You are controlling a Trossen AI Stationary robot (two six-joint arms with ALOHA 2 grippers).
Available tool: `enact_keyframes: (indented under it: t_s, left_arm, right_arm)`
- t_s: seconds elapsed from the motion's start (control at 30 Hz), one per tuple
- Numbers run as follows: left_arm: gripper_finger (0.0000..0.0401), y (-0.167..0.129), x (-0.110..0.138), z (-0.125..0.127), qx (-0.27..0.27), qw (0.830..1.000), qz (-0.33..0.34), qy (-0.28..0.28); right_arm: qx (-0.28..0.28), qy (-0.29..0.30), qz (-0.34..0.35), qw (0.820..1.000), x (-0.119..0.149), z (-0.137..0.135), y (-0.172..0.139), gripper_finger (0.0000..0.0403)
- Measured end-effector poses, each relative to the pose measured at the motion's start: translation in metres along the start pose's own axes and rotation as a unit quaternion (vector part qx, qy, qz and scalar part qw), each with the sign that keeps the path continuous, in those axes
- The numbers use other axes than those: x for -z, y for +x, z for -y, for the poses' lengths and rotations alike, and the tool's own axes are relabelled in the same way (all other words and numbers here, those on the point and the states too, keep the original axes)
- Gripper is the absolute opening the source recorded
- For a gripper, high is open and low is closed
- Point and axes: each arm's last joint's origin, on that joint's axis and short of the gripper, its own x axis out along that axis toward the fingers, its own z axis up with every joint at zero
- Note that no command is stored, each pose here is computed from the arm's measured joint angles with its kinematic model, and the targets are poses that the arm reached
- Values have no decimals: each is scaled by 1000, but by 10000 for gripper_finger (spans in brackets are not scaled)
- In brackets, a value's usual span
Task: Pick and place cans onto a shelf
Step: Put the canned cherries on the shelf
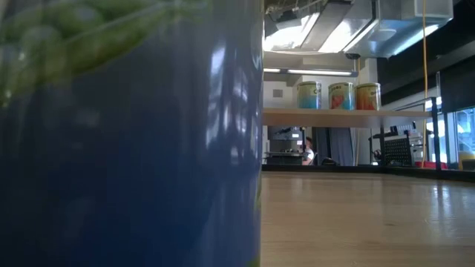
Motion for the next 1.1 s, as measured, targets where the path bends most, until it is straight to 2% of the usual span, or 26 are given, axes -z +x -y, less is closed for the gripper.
enact_keyframes:
  t_s: [0.1,0.37,0.6,0.87,1.1]
  left_arm:
    - [0,-9,-15,-3,11,1000,12,16]
    - [0,-50,-65,-10,38,992,94,79]
    - [0,-69,-123,10,30,975,126,183]
    - [0,-55,-181,55,26,943,126,308]
    - [0,-17,-208,94,62,910,103,397]
  right_arm:
    - [0,-8,1,1000,0,-1,-1,5]
    - [5,-7,20,1000,6,-2,-17,5]
    - [10,-6,44,999,15,-2,-38,5]
    - [14,-5,62,998,22,-3,-53,5]
    - [19,-4,85,996,32,-5,-72,5]
